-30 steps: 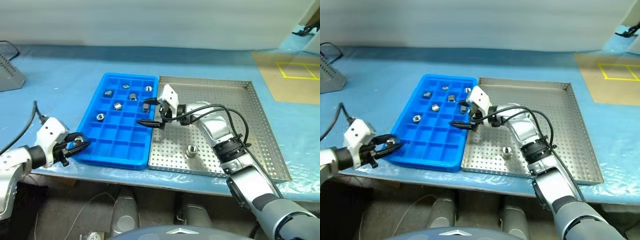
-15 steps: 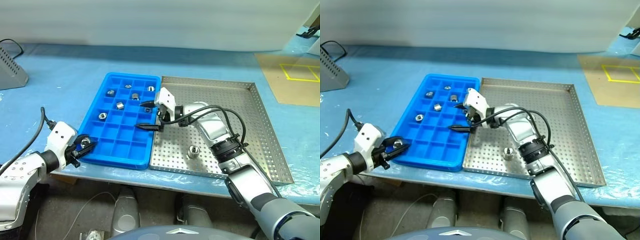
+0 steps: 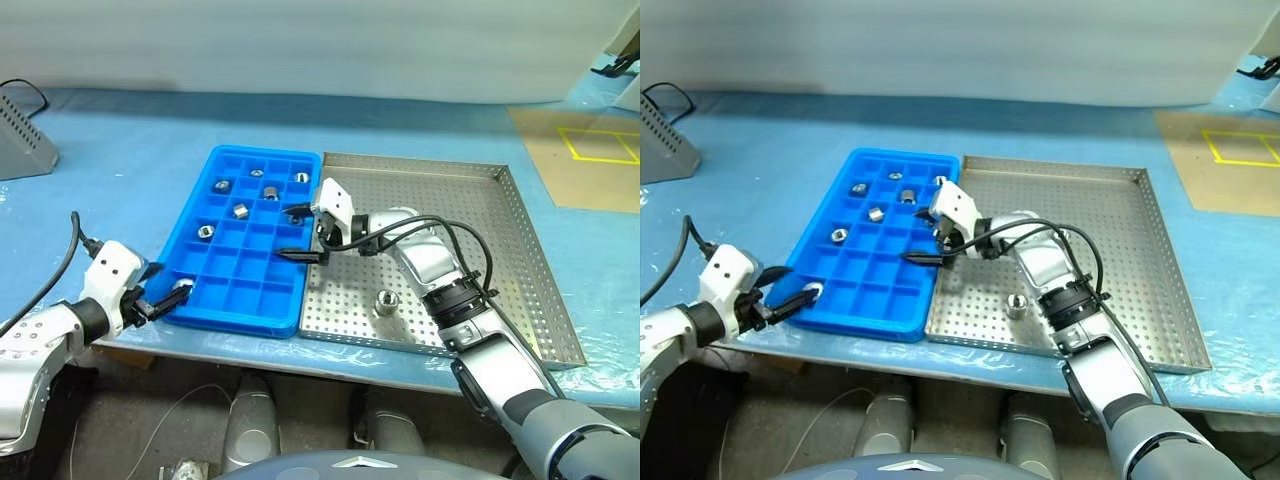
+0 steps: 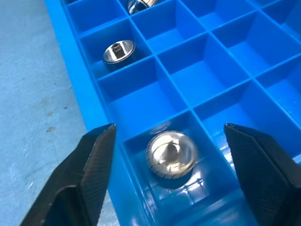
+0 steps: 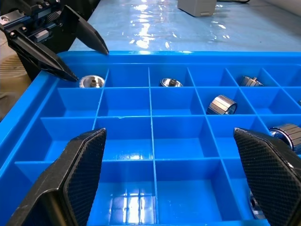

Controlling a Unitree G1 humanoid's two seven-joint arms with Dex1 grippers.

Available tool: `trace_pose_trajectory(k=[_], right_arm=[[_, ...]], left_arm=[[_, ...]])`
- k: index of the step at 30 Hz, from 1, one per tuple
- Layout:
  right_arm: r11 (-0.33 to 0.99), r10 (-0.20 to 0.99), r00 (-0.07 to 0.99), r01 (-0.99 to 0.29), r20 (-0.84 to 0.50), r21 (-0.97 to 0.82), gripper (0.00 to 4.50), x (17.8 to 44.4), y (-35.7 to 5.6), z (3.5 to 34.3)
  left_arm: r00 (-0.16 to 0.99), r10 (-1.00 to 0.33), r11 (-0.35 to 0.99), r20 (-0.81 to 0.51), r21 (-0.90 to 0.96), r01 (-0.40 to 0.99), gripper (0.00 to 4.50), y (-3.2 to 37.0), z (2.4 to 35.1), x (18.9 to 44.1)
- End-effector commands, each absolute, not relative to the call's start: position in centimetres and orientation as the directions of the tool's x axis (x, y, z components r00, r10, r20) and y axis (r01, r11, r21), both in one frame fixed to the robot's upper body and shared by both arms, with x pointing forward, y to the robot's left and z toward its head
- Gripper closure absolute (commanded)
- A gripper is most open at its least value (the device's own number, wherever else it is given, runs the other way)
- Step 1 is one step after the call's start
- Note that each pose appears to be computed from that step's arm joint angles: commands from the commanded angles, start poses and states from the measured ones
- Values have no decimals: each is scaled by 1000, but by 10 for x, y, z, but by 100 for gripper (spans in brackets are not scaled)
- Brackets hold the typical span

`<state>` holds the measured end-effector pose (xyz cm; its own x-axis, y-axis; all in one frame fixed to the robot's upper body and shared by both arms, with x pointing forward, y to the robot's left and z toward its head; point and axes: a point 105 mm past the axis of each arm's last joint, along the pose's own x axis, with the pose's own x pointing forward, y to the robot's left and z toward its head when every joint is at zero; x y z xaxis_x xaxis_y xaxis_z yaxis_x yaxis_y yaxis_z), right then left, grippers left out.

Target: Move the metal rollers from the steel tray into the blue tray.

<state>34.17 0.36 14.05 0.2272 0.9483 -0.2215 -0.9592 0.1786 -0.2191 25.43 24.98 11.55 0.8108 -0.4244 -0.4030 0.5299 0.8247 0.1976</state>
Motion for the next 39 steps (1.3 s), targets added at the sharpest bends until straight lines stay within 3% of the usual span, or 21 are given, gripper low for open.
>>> trace_pose_trajectory(k=[1,9,13,18,20,24,30,39], right_arm=[[200,952,251,-943,-177,-265,0,343,-2,157],[269,944,296,-946,-146,-180,0,335,-44,173],[374,906,396,-915,-153,-152,0,334,-74,176],[531,824,547,-836,-148,-139,0,326,-112,177],[585,781,603,-798,-163,-148,0,318,-126,172],[665,715,675,-737,-182,-120,0,294,-143,165],[720,645,719,-685,-259,-109,0,263,-159,148],[784,570,773,-613,-278,-96,0,253,-164,134]], left_arm=[[821,-459,806,-340,229,546,80,241,137,265],[675,-688,611,-267,290,737,80,182,179,298],[572,-761,485,-304,318,814,80,158,175,326],[330,-865,239,-377,268,933,80,101,154,339],[266,-900,183,-345,253,950,80,74,152,345],[74,-913,5,-402,168,986,80,35,130,338],[-133,-884,-180,-449,62,982,80,13,112,324],[-166,-856,-245,-490,102,964,80,-11,99,327]])
